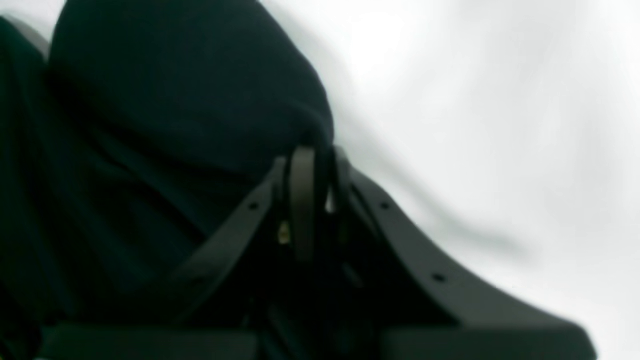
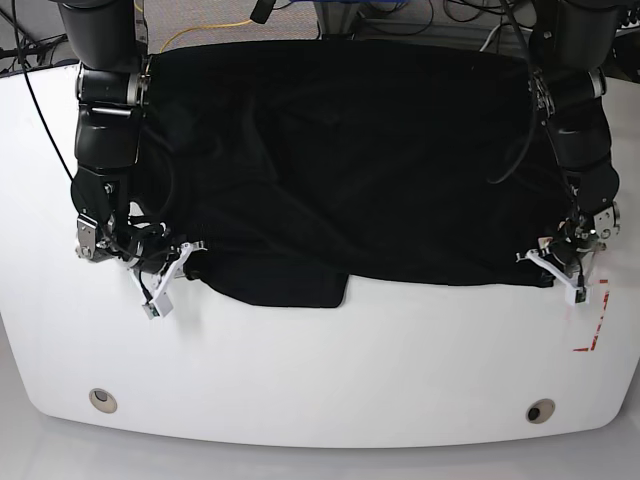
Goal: Fold the T-shirt properly
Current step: 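Grasp the shirt side with the left gripper, matching the right gripper, then lift both held sides and fold them over toward the robot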
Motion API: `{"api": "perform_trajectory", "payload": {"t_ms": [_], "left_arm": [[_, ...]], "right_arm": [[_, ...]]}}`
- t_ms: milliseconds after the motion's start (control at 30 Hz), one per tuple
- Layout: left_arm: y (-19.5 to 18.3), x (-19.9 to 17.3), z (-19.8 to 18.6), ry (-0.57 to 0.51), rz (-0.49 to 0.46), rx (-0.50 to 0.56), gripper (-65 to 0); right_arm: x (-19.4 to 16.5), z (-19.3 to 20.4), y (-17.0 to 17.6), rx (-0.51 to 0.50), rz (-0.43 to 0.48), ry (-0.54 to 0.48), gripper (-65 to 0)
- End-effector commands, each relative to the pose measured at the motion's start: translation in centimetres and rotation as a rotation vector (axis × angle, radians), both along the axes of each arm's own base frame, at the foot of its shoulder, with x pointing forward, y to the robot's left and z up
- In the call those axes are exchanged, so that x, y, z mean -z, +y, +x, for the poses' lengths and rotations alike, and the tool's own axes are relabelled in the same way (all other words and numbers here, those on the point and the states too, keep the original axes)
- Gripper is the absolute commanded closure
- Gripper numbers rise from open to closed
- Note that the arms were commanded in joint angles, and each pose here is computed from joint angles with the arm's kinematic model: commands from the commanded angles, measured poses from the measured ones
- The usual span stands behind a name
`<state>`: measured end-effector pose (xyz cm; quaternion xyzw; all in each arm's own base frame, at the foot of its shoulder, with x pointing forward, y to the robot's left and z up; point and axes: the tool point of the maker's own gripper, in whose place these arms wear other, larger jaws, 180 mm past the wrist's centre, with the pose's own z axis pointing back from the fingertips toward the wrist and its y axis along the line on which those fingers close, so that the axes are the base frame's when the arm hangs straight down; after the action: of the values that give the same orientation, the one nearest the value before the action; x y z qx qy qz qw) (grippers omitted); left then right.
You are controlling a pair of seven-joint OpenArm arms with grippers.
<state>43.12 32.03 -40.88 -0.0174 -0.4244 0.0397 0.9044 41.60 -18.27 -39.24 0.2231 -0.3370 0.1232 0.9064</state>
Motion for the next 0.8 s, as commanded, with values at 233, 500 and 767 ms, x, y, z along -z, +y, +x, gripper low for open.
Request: {"api": "perform_trajectory", "payload": {"t_ms": [233,500,767], "left_arm": [[-0.3,-5.6,0.7,-0.086,0.109,0.064,0.0],[-3.2,-9.1,-0.8,-0.138,0.128,0.196,0.0],[-4.8,-11.2,-4.5,-0.149,0.244,0.267,0.0]], "right_arm": [[-6.3,2.5,-3.1,0.035,-0.054,-0.137,-4.1],[-9.7,1.6,-5.4,0.041,-0.151,-0.178,-4.1],[-11.7,-1.6,-7.7,0.076,-0.264,-0.201,-4.1]]}}
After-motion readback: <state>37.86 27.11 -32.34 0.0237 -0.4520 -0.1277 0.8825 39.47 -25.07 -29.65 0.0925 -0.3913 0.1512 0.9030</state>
